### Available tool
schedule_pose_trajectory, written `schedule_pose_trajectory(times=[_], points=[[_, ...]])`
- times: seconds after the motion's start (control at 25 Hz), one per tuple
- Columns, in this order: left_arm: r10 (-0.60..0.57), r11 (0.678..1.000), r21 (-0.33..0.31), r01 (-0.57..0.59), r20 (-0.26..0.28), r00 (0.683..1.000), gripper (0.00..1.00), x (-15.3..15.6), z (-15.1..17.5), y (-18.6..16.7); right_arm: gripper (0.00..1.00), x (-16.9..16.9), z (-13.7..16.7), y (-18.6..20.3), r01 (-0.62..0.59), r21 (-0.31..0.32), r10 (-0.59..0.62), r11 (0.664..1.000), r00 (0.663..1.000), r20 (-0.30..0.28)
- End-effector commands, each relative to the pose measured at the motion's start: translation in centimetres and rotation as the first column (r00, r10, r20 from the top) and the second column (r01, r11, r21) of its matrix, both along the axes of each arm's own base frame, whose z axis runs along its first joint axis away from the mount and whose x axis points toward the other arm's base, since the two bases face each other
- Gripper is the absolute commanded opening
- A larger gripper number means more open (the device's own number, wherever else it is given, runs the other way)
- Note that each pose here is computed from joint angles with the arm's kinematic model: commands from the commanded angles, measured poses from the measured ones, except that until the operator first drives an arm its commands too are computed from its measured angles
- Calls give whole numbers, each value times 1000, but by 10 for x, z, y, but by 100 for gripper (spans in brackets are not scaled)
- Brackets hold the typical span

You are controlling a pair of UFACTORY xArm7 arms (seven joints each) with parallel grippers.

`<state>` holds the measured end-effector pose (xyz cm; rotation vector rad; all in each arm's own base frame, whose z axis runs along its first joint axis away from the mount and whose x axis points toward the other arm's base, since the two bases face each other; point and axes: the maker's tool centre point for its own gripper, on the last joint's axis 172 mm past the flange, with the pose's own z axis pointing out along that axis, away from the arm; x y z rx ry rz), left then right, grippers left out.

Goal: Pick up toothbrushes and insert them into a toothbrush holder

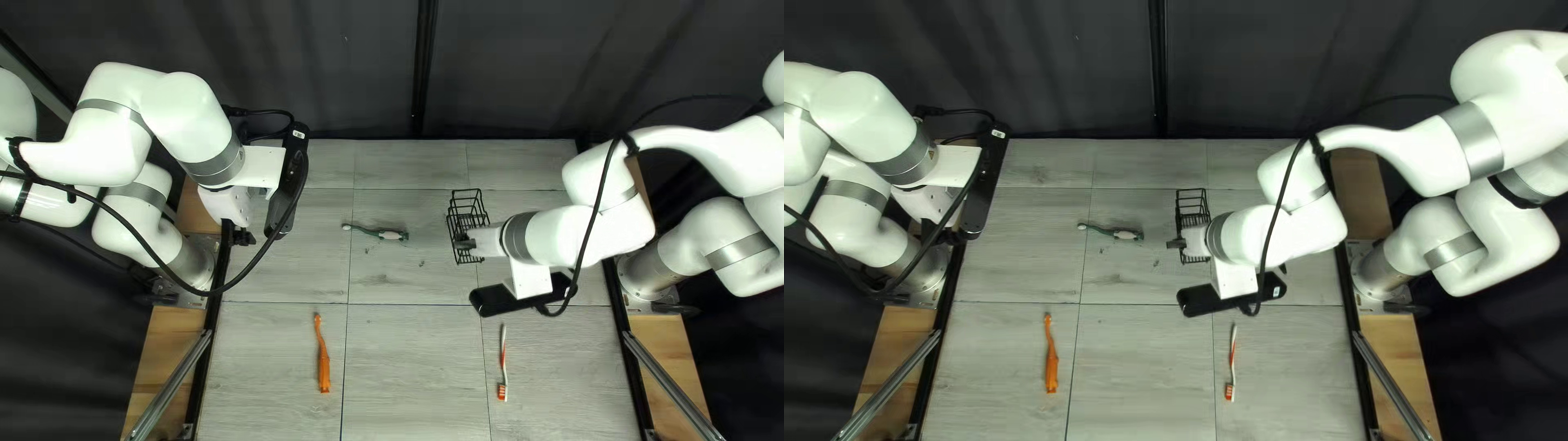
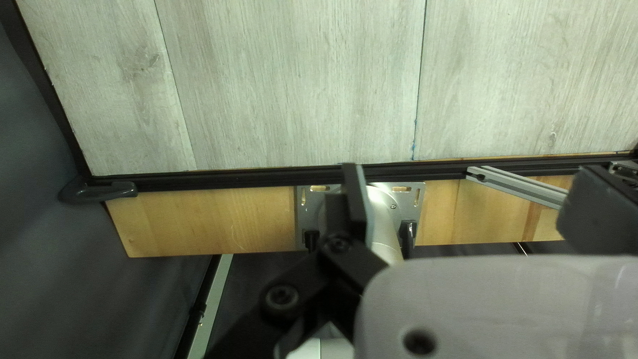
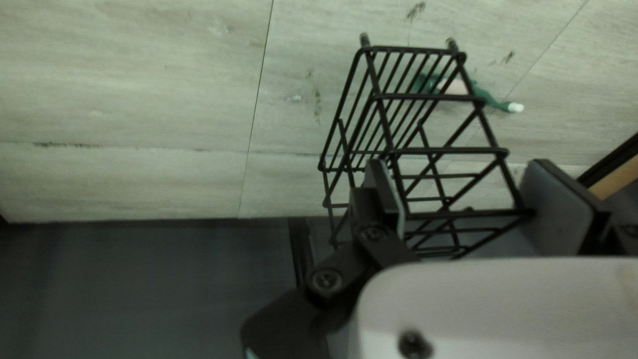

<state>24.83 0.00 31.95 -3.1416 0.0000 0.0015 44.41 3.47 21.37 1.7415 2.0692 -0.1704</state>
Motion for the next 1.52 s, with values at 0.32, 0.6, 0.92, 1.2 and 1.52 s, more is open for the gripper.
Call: schedule_pose_trajectory(times=[0.32, 0.6, 0.92, 1.2, 1.52], points=[[0, 1000, 0, 0, 0, 1000, 100, 0, 0, 0, 0, -28, -15, 161, 87, 113, -94, 990, 994, 51], [0, 1000, 0, 0, 0, 1000, 100, 0, 0, 0, 0, 2, -25, 209, 146, 112, -145, 983, 989, -18], [0, 1000, 0, 0, 0, 1000, 100, 0, 0, 0, 0, 22, -65, 208, 225, -60, -229, 973, 971, -72], [0, 1000, 0, 0, 0, 1000, 100, 0, 0, 0, 0, 46, -81, 207, 205, -197, -225, 959, 971, -82], [0, 1000, 0, 0, 0, 1000, 100, 0, 0, 0, 0, 47, -92, 222, 170, -170, -184, 971, 981, -67]])
